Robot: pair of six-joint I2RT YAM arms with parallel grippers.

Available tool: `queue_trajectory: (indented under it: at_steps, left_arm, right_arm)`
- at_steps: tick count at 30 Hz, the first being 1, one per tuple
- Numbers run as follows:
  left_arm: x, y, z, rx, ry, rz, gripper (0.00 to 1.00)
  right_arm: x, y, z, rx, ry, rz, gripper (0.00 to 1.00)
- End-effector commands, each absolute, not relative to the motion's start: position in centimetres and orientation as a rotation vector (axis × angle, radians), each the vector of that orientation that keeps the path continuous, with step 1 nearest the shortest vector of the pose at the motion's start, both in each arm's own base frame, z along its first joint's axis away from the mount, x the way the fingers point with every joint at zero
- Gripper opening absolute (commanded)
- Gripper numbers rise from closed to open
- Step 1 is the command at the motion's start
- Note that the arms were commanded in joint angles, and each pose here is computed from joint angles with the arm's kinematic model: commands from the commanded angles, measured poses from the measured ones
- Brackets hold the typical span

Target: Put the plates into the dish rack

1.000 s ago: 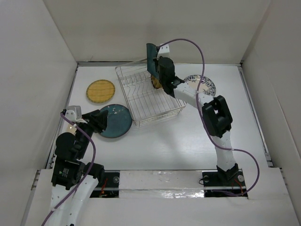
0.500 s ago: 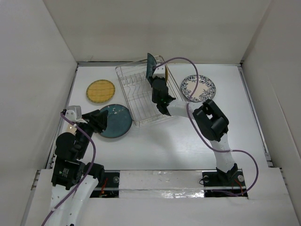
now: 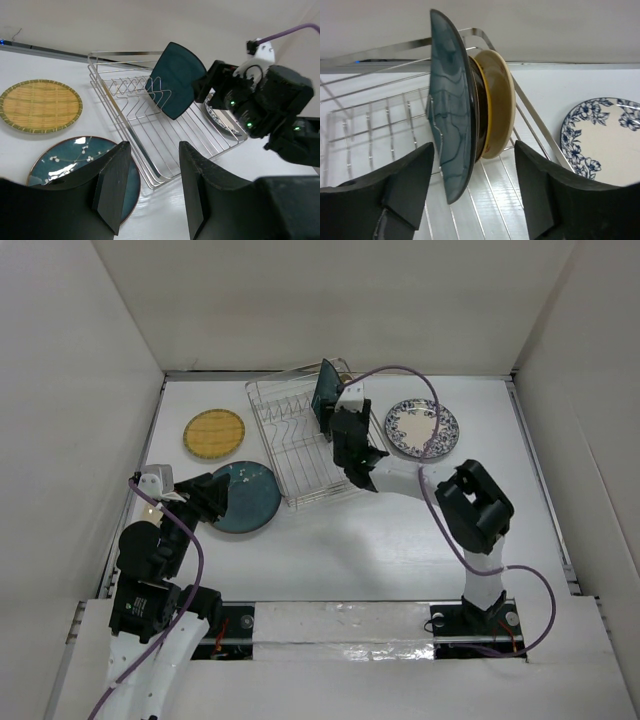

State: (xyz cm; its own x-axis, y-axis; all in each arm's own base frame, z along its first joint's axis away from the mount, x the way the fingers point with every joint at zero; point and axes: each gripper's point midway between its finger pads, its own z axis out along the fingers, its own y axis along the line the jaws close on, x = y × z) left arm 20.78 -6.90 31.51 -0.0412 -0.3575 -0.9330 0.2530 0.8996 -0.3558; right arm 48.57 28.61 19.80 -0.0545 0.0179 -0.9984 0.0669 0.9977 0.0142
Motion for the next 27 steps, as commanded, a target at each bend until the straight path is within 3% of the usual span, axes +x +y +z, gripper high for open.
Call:
queue_trajectory:
  at_steps: [1,5,7,8,9,14,17,18,20,23,27]
  left_arm:
    - [20.9,-7.0,32.5,-0.076,1.494,-0.502,0.4]
    - [20.8,-7.0,32.6,-0.076,1.491,-0.503,0.4]
    - [20.8,-7.0,32.5,-0.075,1.493,-0.506,0.4]
    - [20.7,-7.0,32.6,-0.074,1.491,-0.505,0.4]
    - [20.7,-7.1,32.6,-0.073,1.492,-0.507,0.4]
    - [20.6,-7.0,32.8,-0.072,1.482,-0.51,0.39]
    - [20.6,-7.1,32.8,-0.069,1.483,-0.51,0.39]
    - [20.6,-7.1,32.8,-0.068,1.483,-0.511,0.39]
    - [20.7,-7.1,32.7,-0.068,1.486,-0.51,0.39]
    - [20.6,-7.2,32.7,-0.066,1.486,-0.513,0.39]
    - [20.5,-7.1,32.9,-0.066,1.476,-0.511,0.39]
  right_arm:
    - [47.9,28.0,24.4,0.108,1.62,0.145,0.74]
    - [47.5,22.8,26.4,0.171,1.617,0.266,0.74]
    - [46.6,19.6,26.0,0.259,1.616,0.33,0.2]
    - [46.7,17.7,25.7,0.318,1.606,0.337,0.01]
    - [46.9,13.7,24.1,0.436,1.613,0.329,0.0]
    - [47.2,3.7,16.9,0.789,1.679,0.379,0.0]
    - [46.9,-0.1,13.0,0.953,1.699,0.39,0.25]
    - [46.8,-0.7,12.2,0.989,1.702,0.397,0.39]
    - [46.7,-2.3,10.3,1.037,1.724,0.382,0.52]
    - [47.4,-2.7,8.0,1.07,1.775,0.471,0.65]
    - [48.5,-1.4,5.7,1.105,1.85,0.621,0.65]
